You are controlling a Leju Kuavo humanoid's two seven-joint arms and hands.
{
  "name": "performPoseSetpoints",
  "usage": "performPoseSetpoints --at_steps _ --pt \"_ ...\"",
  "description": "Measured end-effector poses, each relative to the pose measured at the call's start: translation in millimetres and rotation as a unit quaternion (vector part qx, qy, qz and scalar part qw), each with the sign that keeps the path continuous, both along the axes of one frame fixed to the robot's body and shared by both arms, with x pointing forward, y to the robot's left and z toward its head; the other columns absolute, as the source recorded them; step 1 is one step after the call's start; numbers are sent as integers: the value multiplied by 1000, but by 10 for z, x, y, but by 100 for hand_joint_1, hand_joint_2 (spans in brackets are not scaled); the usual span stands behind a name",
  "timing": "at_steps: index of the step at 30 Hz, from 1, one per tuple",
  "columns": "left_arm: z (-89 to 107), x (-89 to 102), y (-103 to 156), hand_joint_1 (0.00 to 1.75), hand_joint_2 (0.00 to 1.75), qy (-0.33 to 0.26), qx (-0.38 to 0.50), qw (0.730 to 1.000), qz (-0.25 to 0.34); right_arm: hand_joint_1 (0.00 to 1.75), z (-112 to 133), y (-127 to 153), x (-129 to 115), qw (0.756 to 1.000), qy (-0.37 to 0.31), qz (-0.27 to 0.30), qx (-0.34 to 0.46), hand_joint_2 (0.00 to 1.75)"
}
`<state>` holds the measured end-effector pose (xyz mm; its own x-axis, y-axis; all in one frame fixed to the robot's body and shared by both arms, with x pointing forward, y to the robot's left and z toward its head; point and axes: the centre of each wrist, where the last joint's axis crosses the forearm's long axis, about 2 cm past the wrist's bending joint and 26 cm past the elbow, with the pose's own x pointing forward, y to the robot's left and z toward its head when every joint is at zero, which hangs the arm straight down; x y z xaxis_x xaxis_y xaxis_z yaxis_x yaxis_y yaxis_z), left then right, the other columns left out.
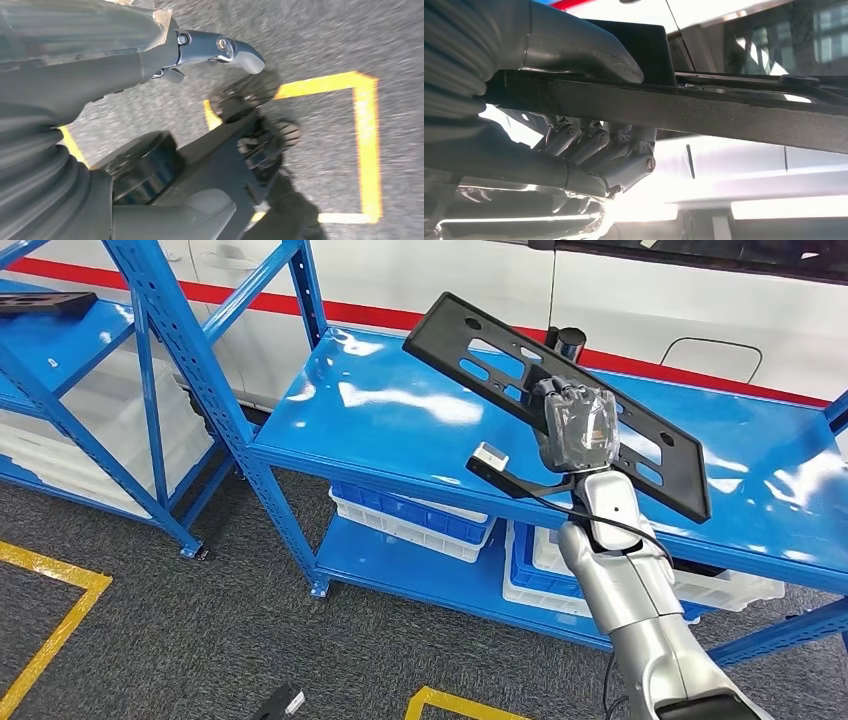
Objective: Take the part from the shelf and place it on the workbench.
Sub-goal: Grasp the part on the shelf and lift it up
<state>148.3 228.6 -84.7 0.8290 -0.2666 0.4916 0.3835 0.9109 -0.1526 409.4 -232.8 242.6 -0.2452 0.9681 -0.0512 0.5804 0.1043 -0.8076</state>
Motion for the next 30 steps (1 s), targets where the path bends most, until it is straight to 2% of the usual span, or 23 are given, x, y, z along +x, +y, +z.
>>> performPoseSetpoints --at_steps 5,12,19,25,30 --pt "-54 -164 26 0 175 -2 -2 1000 5 175 -25 -3 -248 999 -38 27 15 175" --pt "-74 -204 104 0 175 12 4 1000 19 175 41 -74 -665 994 -81 59 51 175" --pt "-96 -272 137 0 175 15 13 1000 16 175 -59 -167 -1064 990 -102 75 64 175" --pt "-106 -308 134 0 175 14 12 1000 13 175 -161 -245 -1246 989 -105 80 70 175" --pt "-115 -347 126 0 175 10 18 1000 9 175 -207 -246 -1306 988 -100 88 75 175"
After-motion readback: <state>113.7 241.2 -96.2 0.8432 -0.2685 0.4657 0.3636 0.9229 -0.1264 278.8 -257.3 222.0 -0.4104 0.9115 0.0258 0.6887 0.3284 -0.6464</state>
